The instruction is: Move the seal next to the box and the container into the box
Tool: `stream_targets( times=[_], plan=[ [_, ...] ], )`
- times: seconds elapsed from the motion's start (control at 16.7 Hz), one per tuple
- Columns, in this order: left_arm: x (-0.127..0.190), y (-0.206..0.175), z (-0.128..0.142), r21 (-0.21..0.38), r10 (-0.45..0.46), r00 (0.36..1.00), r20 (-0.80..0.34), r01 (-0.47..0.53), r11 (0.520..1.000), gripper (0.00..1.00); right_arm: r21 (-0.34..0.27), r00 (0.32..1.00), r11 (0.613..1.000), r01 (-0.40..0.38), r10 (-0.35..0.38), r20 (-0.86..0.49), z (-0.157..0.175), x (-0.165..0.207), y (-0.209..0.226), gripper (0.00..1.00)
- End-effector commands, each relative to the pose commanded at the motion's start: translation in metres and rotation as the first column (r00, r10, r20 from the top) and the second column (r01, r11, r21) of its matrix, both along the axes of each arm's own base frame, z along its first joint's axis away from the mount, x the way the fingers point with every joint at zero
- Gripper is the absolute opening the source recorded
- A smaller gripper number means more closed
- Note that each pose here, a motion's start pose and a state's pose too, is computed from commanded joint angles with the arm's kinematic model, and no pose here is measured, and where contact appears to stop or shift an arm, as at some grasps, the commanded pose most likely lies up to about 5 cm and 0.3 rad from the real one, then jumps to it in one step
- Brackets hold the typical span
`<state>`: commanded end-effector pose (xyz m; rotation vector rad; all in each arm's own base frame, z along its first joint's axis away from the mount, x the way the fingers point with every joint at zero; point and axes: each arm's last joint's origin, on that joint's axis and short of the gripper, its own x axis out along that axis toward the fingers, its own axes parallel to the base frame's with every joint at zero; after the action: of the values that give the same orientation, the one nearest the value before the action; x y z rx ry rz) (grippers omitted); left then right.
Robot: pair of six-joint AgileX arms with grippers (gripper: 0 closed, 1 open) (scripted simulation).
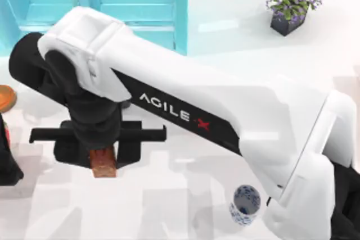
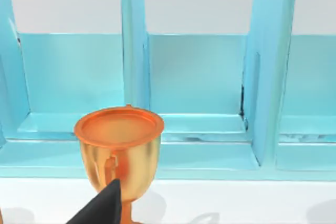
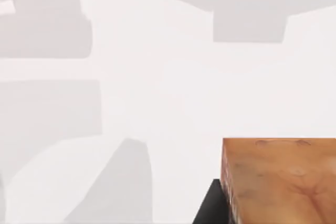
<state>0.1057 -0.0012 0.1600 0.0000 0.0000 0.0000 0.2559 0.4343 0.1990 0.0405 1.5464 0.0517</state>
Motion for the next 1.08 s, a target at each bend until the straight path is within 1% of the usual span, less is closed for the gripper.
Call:
stream_targets(
  times=[0.3,0.6,0.78,1.08],
  plan=[
    [0.0,0.0,0.0,0.0,0.0,1.0,0.0,0.0,1.0,1.0,-0.002,1.0,1.0,0.004,-0.004,-0.002,0.019,-0.007,-0.038,0.0],
    [0.0,0.0,0.0,0.0,0.0,1.0,0.0,0.0,1.0,1.0,-0.005,1.0,1.0,0.007,-0.007,-0.006,0.024,-0.019,-0.073,0.0],
    [0.0,0.0,0.0,0.0,0.0,1.0,0.0,0.0,1.0,1.0,-0.004,1.0,1.0,0.007,-0.007,-0.005,0.025,-0.022,-0.082,0.0],
    [0.0,0.0,0.0,0.0,0.0,1.0,0.0,0.0,1.0,1.0,-0.009,1.0,1.0,0.003,-0.003,-0.008,0.023,-0.024,-0.08,0.0]
  ],
)
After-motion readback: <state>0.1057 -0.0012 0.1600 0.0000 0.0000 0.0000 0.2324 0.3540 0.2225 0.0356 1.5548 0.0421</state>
